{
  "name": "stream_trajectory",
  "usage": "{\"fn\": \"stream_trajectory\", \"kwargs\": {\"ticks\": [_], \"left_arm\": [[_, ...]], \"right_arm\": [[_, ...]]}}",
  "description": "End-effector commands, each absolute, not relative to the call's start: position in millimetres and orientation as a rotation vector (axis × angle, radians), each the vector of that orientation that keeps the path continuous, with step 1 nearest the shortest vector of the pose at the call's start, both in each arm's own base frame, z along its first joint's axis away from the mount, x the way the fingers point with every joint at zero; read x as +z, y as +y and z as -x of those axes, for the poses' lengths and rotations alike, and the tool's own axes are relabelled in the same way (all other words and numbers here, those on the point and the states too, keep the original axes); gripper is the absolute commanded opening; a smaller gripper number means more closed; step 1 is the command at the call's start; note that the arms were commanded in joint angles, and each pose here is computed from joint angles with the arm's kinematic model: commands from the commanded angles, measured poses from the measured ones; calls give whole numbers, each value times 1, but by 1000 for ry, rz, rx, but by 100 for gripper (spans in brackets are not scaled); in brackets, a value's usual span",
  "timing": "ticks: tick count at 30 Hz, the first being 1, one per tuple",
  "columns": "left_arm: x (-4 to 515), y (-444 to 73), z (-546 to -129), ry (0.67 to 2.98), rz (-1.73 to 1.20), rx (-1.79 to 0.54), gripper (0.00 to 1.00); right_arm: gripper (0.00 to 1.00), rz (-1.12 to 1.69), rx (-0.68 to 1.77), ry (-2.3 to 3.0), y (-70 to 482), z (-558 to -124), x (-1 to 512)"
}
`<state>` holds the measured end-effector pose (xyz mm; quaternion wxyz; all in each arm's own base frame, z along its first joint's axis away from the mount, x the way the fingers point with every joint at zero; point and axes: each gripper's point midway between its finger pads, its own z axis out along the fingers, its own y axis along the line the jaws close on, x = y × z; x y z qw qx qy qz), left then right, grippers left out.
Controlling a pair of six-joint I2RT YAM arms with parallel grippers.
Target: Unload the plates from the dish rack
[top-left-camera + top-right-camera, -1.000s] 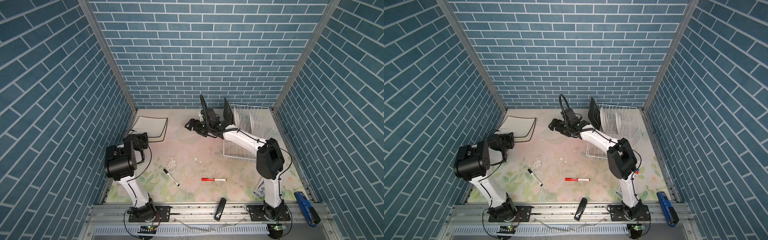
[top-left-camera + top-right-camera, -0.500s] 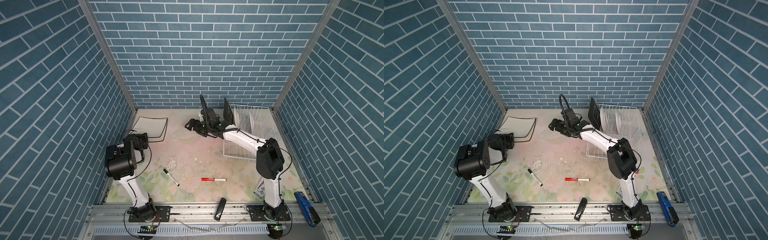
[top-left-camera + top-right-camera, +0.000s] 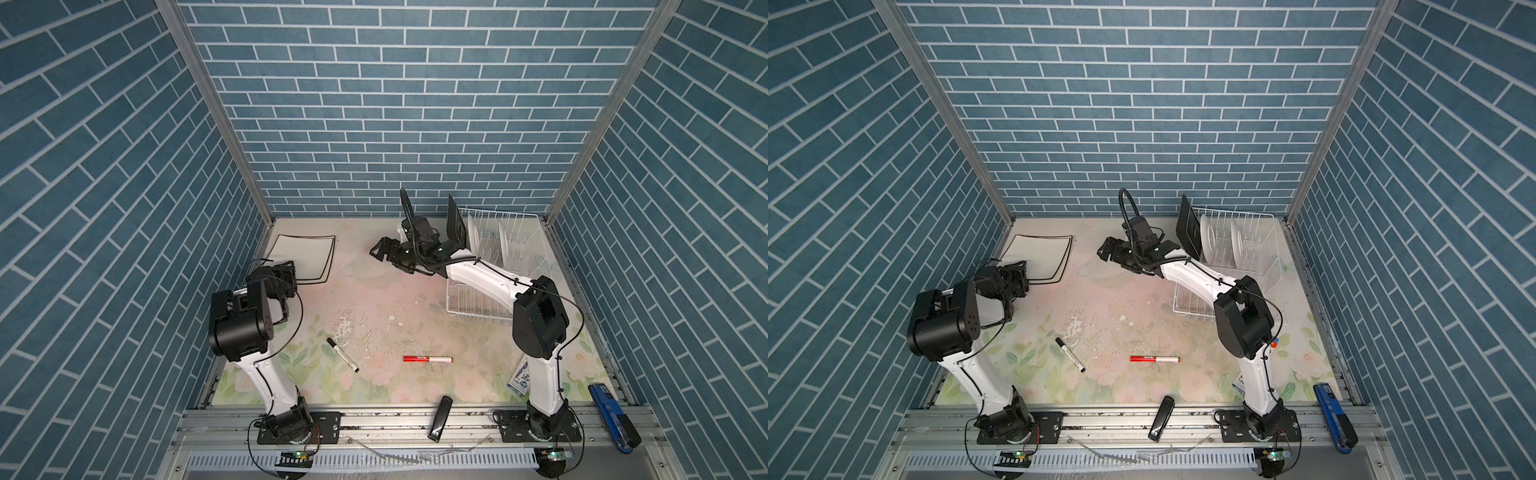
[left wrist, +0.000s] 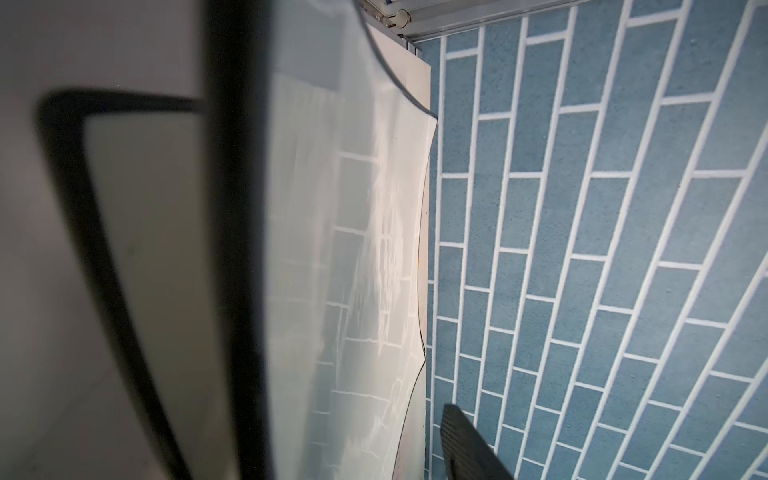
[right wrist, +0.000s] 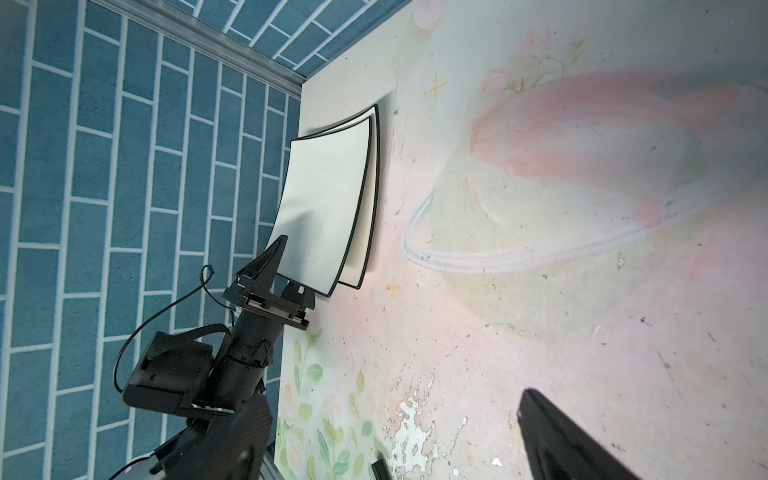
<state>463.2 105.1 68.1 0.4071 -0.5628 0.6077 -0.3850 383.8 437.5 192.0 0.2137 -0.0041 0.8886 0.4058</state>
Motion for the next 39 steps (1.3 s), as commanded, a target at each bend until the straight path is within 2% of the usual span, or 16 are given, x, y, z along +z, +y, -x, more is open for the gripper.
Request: {"fn": "stream_trajectory", "kwargs": {"ticks": [1,22,39], "left_arm": [[104,107,-474,1534,1333,-978,57],[90,99,-476,1773,1398,-906,92],[92,90,-467,1866,1389,-856,100]], "right_arm": [[94,-10,1166,2420,439,-389,212],[94,-57,1186,2380,431,-388,217],[94,-94,1163,2348,415,-389,219]]}}
